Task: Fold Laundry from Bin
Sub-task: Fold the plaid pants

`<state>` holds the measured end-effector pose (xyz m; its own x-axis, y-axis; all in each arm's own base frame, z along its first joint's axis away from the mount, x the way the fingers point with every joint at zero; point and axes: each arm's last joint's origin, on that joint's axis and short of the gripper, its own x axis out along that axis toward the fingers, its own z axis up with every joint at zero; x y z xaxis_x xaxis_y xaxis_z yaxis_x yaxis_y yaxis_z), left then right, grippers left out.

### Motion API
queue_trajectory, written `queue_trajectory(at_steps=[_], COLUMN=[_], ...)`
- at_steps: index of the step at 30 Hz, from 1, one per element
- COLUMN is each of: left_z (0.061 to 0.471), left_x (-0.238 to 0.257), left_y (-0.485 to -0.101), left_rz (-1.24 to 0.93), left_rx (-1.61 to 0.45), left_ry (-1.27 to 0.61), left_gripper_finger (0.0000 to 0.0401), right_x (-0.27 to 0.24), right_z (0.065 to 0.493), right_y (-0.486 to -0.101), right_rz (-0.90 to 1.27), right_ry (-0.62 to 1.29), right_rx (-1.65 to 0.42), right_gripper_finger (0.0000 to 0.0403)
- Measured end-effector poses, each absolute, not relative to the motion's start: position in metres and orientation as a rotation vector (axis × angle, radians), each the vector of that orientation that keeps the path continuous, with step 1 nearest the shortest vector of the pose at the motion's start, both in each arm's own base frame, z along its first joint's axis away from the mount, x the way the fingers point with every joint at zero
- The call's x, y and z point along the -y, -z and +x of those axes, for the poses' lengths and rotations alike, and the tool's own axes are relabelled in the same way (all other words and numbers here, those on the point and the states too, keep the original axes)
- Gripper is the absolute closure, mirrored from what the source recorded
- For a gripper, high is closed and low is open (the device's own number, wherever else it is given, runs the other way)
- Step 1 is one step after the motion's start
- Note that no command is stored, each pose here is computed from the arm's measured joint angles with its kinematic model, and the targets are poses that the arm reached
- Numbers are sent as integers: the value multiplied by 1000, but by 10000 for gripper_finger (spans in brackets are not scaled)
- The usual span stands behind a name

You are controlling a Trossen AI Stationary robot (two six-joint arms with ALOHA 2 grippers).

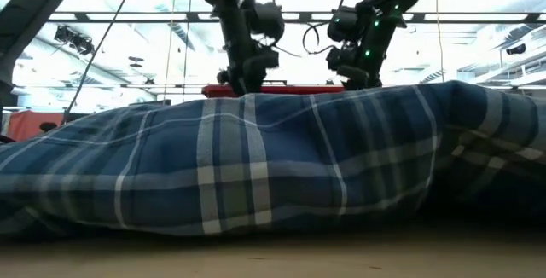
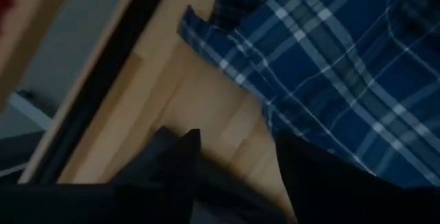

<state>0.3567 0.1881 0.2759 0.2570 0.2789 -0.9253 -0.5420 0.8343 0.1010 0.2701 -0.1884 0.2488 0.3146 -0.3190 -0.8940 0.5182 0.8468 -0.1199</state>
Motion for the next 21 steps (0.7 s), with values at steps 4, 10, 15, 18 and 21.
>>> queue_trajectory(at_steps=[4,10,15,18,21], left_z=[347,337,344,349,356], left_x=[-176,-137,-103,-97,-102], left_y=[-303,-343,-358,-356,-346], left_rz=[-251,-190,-150,-142,-180], left_rx=[-1120,-1020,-929,-915,-936], left_ry=[-544,-473,-430,-476,-519], left_gripper_finger=[196,196,196,196,196], right_x=[185,174,182,196,202], right_z=[258,243,247,250,248], right_y=[-262,-280,-295,-285,-263], right_rz=[264,274,80,138,262], right_ry=[601,614,577,544,511], right_rx=[-1104,-1100,-972,-958,-1070], right_gripper_finger=[162,96,84,89,91])
